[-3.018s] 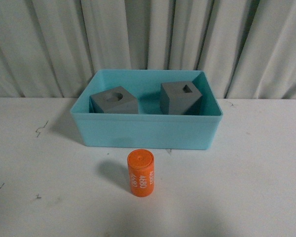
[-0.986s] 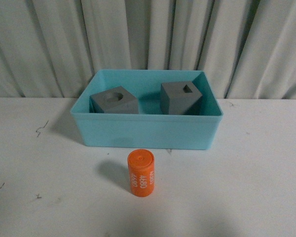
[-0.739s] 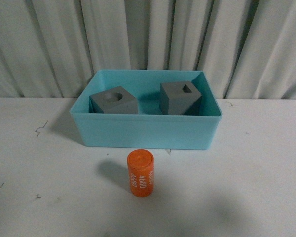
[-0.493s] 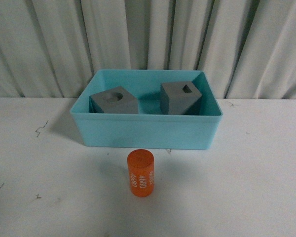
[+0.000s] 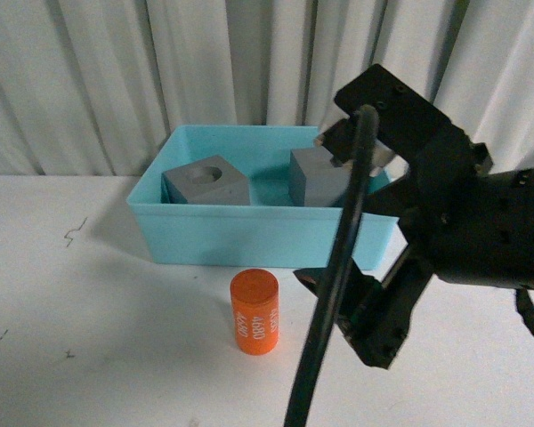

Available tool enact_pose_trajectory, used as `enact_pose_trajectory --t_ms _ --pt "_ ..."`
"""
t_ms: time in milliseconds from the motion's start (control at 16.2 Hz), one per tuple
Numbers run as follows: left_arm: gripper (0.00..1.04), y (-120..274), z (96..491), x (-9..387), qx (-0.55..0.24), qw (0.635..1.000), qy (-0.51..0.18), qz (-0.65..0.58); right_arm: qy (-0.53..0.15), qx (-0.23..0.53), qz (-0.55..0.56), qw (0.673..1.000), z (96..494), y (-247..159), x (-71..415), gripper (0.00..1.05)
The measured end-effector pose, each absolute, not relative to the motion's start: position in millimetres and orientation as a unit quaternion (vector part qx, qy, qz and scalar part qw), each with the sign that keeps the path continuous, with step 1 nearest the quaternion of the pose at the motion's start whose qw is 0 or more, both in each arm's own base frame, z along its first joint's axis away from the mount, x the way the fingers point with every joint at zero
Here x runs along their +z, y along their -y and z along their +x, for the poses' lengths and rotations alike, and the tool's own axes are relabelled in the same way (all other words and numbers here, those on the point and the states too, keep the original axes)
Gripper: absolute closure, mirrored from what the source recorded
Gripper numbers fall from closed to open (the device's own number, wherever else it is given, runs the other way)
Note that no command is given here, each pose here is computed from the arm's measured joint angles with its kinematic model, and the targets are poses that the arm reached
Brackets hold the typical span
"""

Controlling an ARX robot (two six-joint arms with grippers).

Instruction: Place gray and orange parts in blue box

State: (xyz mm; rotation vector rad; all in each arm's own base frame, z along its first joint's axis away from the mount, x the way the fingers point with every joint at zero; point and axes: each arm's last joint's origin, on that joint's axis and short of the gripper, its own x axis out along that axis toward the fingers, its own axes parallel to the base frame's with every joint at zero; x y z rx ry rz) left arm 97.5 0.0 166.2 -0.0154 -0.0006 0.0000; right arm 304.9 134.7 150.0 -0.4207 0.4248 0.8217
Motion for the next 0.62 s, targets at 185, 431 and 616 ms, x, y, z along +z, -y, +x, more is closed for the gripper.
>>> enact_pose_trajectory --t_ms 185,431,616 --pt "0.07 0 97 166 0.0 1.0 0.0 -0.008 -0.209 0.399 -0.189 0.873 324 -152 144 0.06" --pt "0.07 0 97 166 0.0 1.0 0.0 -0.008 -0.236 0.426 -0.183 0.854 335 -182 123 0.06" --pt "0.07 0 97 166 0.0 1.0 0.0 -0.008 -0.24 0.428 -0.179 0.853 341 -197 114 0.06"
